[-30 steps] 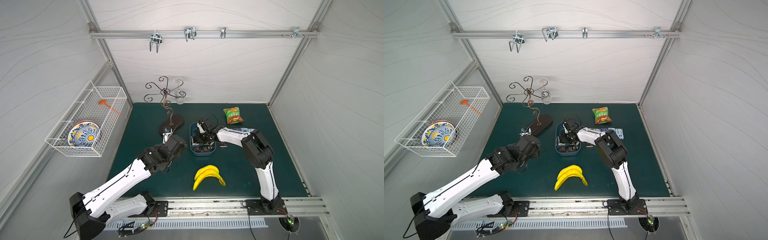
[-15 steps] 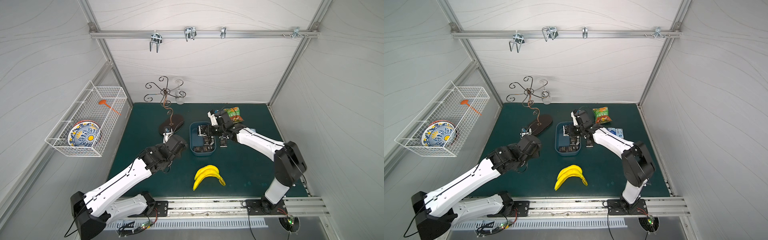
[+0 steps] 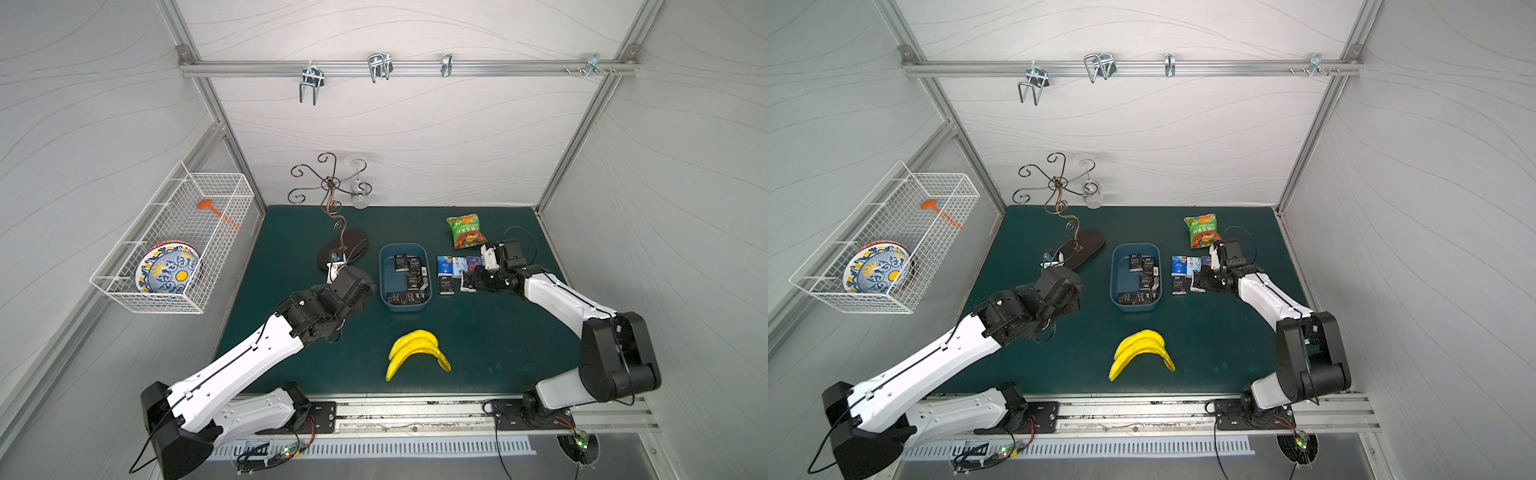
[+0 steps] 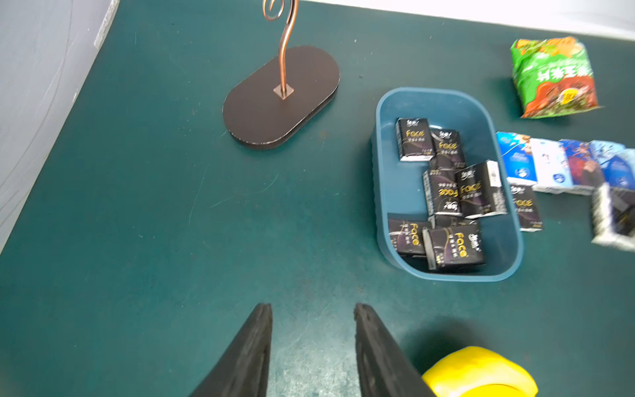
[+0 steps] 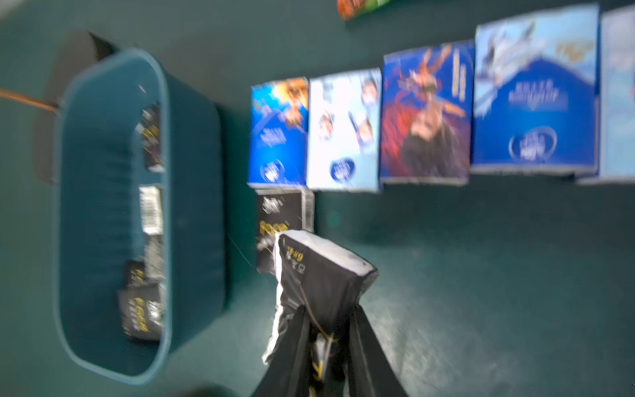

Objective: Take the pocket tissues out of the storage box
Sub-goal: Place the pocket tissues at the center of the board.

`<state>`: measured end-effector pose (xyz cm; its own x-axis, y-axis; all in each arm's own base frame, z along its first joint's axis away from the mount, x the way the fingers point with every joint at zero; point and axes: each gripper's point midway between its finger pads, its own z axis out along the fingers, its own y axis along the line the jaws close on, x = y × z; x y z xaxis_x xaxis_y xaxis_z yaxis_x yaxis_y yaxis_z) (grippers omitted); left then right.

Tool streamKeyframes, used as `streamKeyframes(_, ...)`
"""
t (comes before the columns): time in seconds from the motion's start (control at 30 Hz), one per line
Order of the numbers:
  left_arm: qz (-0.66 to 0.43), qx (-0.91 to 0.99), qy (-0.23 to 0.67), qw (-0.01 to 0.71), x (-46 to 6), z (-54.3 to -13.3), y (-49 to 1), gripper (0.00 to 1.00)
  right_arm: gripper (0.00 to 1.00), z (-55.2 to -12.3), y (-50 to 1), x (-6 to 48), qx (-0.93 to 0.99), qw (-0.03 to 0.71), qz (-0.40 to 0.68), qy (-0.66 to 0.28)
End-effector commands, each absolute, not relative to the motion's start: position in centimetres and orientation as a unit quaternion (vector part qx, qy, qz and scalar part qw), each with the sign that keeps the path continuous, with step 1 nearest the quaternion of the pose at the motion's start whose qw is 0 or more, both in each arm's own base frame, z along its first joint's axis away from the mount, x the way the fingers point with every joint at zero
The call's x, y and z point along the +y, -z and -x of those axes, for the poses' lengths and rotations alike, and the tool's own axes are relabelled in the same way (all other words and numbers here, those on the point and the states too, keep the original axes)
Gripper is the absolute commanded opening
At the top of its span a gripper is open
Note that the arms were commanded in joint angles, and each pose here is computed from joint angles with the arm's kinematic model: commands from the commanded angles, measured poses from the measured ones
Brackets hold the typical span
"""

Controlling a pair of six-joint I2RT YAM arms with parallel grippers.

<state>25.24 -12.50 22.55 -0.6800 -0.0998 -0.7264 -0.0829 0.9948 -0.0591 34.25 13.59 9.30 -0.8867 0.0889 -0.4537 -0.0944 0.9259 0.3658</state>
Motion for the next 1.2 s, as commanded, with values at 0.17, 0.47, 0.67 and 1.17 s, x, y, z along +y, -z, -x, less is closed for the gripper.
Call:
streamKeyframes(0.17, 0.054, 0.908, 0.023, 0.414, -12.7, -25.5, -24.4, 0.43, 0.22, -34.2, -4.9, 13.2, 0.968, 0.189, 0.025, -0.162)
streamKeyframes(0.47, 0.054, 0.91, 0.027, 0.41, -13.1, -25.8, -24.3, 0.43, 0.23, -36.4, -3.6, 14.1, 0.971, 0.174, 0.032, -0.164)
streamKeyframes(0.67, 0.054, 0.909, 0.024, 0.412, -13.1, -25.9, -24.3, 0.43, 0.25, -37.0, -3.4, 14.4, 0.97, 0.172, 0.034, -0.168)
streamKeyframes(1.17, 0.051, 0.912, 0.024, 0.406, -13.5, -26.1, -23.8, 0.43, 0.36, -37.3, -4.1, 15.0, 0.966, 0.178, 0.038, -0.185)
